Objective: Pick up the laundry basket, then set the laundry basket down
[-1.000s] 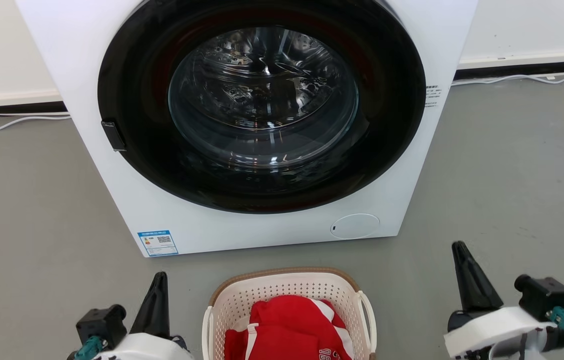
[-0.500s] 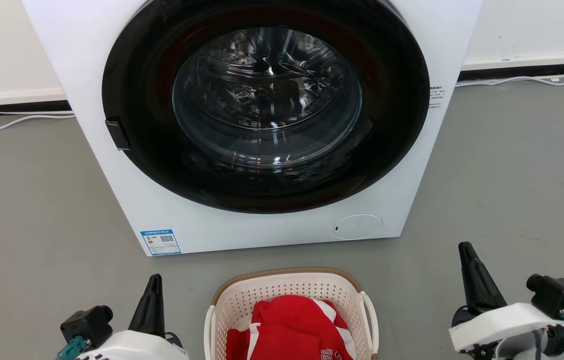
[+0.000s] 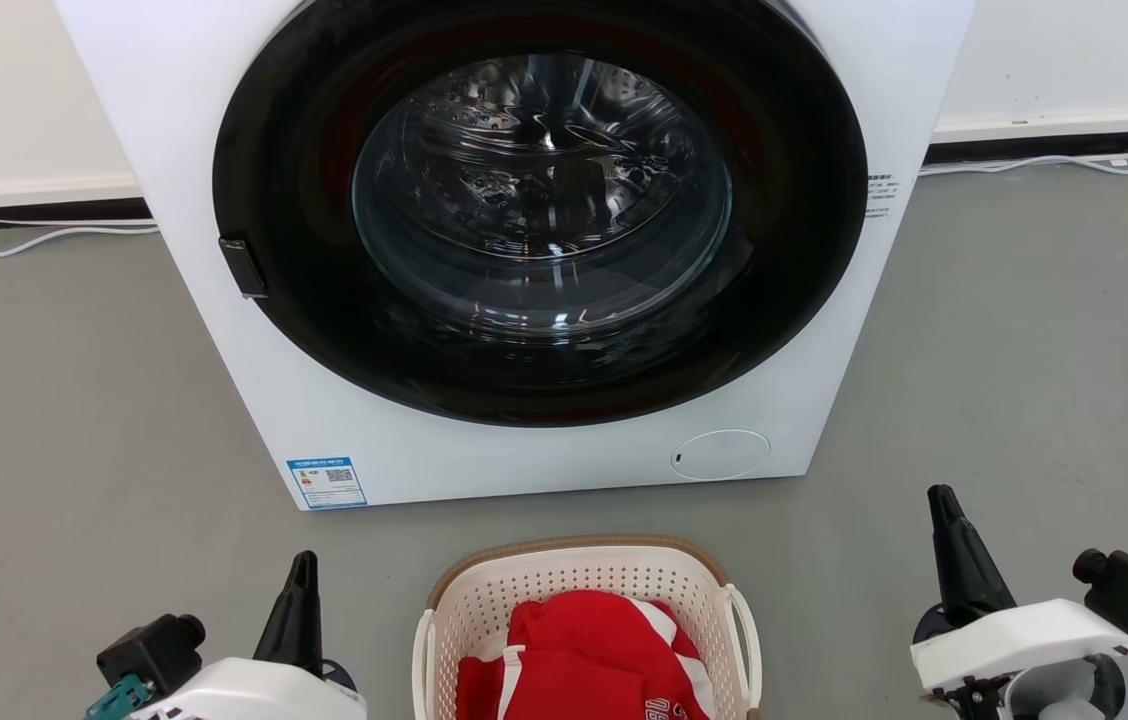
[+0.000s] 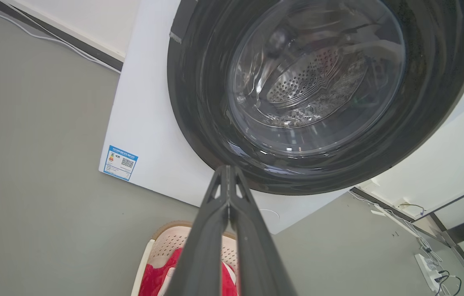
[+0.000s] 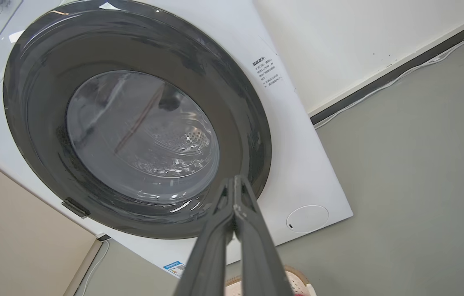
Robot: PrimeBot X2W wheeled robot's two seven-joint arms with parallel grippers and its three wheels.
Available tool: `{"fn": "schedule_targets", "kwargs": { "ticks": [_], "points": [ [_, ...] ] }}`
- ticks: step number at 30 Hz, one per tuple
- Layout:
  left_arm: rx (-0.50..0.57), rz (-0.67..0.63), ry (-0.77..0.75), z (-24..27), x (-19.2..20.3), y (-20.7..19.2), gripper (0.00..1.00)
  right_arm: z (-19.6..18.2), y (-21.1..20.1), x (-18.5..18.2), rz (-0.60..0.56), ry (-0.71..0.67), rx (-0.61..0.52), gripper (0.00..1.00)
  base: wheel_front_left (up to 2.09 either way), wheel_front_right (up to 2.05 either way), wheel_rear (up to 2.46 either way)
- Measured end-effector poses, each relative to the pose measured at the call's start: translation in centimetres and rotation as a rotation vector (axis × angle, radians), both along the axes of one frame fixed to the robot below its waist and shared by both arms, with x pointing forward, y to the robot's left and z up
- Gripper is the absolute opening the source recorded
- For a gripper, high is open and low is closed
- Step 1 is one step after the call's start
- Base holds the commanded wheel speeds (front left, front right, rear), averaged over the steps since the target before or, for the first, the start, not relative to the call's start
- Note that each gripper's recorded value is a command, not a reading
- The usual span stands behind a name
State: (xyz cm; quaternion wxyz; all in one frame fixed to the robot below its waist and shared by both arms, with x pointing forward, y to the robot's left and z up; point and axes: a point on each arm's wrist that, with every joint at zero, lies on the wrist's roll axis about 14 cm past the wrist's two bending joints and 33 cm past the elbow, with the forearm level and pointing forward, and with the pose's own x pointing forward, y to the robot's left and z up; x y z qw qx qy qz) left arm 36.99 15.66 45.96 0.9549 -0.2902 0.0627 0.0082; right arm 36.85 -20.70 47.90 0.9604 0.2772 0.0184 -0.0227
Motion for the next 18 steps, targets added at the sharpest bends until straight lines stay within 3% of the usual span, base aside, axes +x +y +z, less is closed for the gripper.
{"fn": "schedule_targets", "kwargs": {
  "ticks": [18],
  "points": [
    [-0.175,0.041,0.033,-0.31,-0.08,0.85,0.00,-0.18,-0.30,0.21,-0.029,0.017,0.178,0.00,0.00,0.00,0.00]
  ]
}}
